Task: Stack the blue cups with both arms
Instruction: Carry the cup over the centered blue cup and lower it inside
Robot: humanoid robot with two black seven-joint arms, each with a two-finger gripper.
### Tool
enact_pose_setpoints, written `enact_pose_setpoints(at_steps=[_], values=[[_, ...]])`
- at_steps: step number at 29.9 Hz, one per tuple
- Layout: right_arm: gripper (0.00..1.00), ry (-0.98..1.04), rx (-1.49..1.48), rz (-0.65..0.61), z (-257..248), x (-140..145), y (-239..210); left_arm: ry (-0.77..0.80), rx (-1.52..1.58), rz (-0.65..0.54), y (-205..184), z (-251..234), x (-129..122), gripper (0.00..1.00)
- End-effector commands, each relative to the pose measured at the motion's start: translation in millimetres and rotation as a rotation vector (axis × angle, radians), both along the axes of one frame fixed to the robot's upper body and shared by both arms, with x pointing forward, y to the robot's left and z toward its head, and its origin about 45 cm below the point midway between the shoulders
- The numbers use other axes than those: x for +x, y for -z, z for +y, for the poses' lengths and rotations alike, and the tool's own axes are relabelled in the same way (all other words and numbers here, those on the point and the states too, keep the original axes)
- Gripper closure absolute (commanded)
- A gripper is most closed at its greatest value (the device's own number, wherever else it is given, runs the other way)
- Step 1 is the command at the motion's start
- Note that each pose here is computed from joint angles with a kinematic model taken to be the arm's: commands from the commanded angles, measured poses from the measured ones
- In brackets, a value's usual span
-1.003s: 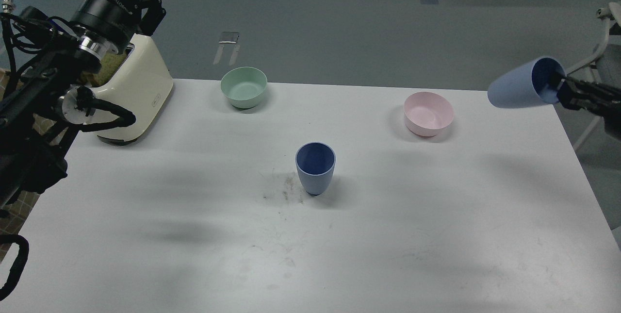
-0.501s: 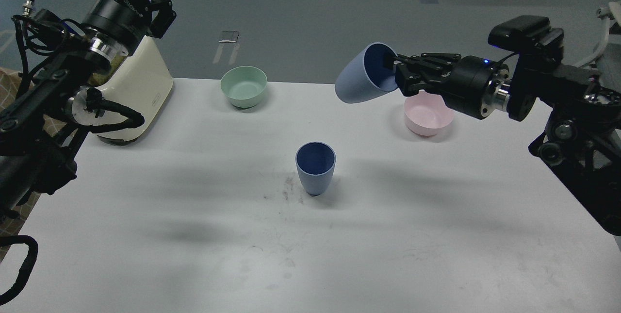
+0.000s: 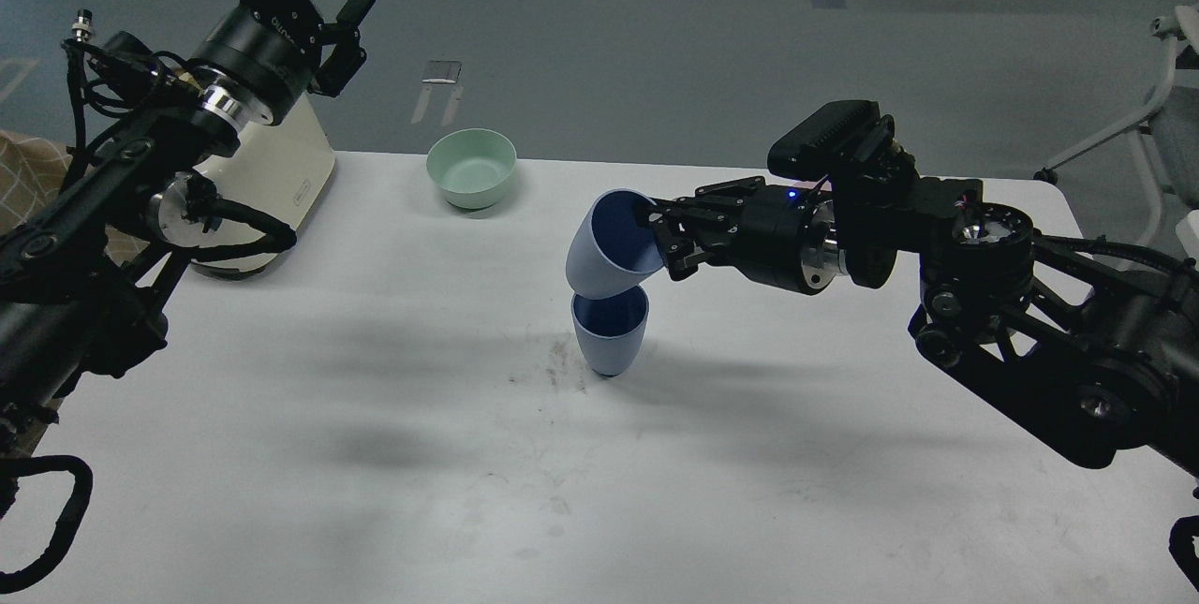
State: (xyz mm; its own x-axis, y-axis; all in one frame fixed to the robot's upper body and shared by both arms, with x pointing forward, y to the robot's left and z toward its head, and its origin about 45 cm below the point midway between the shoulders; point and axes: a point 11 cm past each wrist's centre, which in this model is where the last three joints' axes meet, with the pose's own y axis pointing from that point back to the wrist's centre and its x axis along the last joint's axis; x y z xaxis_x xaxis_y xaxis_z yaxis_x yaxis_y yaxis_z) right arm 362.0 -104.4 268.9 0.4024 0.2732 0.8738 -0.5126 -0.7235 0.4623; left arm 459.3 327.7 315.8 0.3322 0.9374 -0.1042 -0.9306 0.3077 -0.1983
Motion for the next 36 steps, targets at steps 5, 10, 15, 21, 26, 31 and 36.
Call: enact_pose_setpoints(at_steps=[5,10,15,21,26,31,36], values=[[1.0,0.005,-0.019,0.025,3,-1,15,0.0,0.0,0.0,0,0,0,0.03],[1.0,-0.014,-0.036,0.041,7,-7,24,0.001,-0.001,0.0,0,0,0,0.03],[1.0,-0.02,-0.046,0.046,8,-9,28,0.0,0.0,0.0,0,0,0,0.03],[0.85,-0.018,-0.046,0.054,7,-11,31,0.0,0.0,0.0,0,0,0,0.03],[0.78,-0.015,-0.048,0.056,6,-10,32,-0.003,0.001,0.002,1,1,0,0.03],[0.65,-0.008,-0.041,0.067,5,-12,35,-0.001,0.0,0.002,1,0,0,0.03],[0.25,-0.001,-0.015,0.062,5,-10,29,-0.001,0.001,0.001,1,1,0,0.03]])
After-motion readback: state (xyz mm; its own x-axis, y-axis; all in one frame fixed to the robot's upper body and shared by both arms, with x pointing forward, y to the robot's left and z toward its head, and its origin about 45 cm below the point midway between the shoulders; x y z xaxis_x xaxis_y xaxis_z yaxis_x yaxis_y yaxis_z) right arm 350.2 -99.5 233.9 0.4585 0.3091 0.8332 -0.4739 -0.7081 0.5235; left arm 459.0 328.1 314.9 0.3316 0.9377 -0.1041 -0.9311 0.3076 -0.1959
